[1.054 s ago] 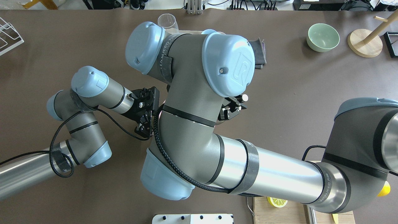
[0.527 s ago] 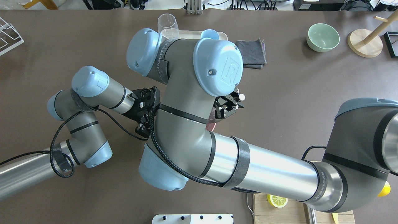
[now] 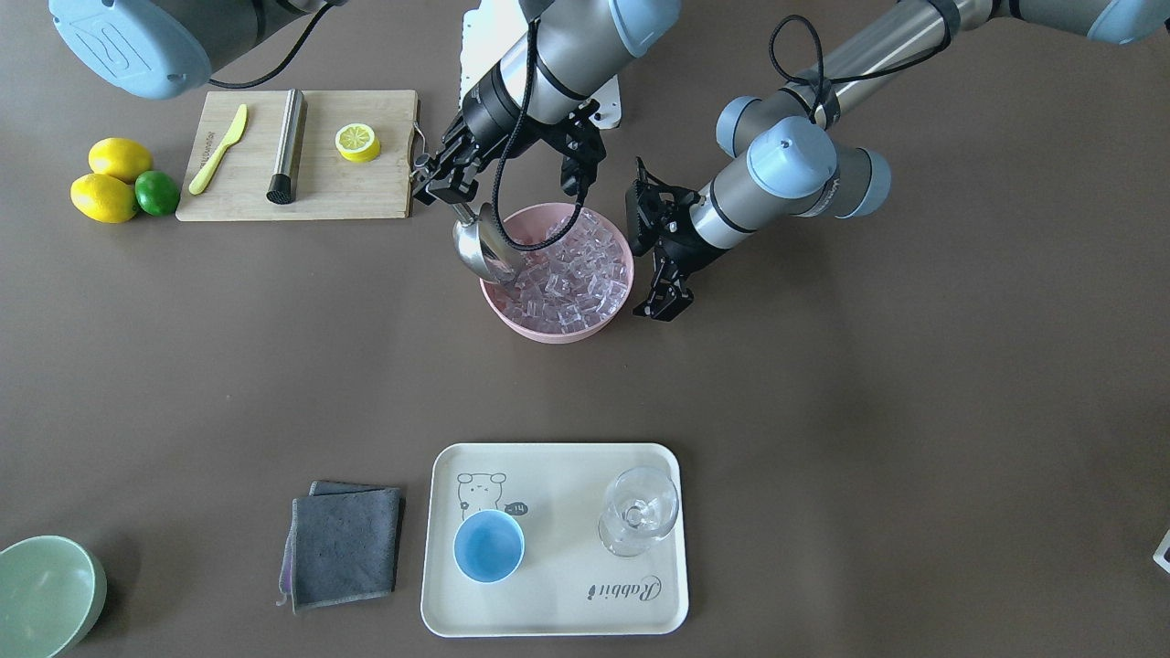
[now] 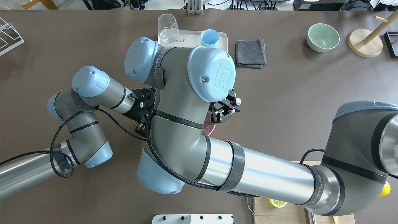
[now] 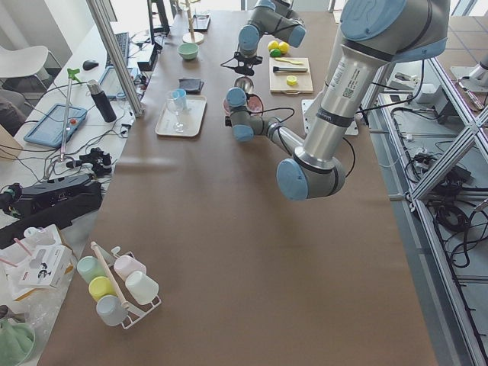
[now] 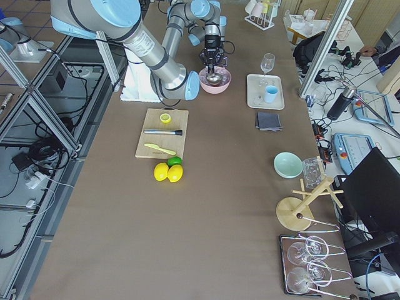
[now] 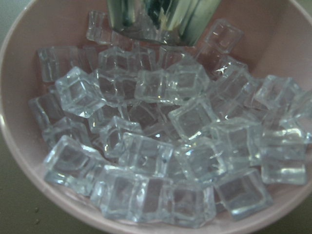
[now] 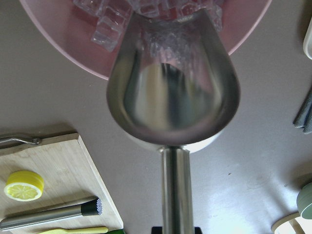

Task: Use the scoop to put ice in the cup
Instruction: 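Swing the right arm over the bowl and lower the scoop into the ice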

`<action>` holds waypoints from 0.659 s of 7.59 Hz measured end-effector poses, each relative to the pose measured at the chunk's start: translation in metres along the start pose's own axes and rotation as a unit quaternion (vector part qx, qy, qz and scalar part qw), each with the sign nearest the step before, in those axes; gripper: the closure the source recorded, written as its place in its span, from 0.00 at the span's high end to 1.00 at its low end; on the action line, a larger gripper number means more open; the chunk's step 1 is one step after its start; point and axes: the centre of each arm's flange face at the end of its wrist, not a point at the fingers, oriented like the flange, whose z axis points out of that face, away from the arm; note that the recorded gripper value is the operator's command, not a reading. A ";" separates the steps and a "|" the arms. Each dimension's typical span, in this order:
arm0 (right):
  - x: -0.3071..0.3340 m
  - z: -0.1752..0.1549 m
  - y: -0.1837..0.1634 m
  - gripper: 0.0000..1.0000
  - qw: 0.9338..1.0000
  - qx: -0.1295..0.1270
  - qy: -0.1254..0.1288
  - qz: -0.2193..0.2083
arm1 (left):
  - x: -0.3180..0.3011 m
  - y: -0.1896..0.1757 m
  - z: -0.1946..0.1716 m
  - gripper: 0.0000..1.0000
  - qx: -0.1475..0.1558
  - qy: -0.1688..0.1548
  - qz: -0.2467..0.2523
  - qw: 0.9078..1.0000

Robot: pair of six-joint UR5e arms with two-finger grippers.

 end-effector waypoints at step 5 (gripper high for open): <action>-0.012 0.023 0.026 0.00 0.995 0.101 0.004 0.018 | 0.000 0.000 0.000 0.99 0.000 0.000 0.000 1.000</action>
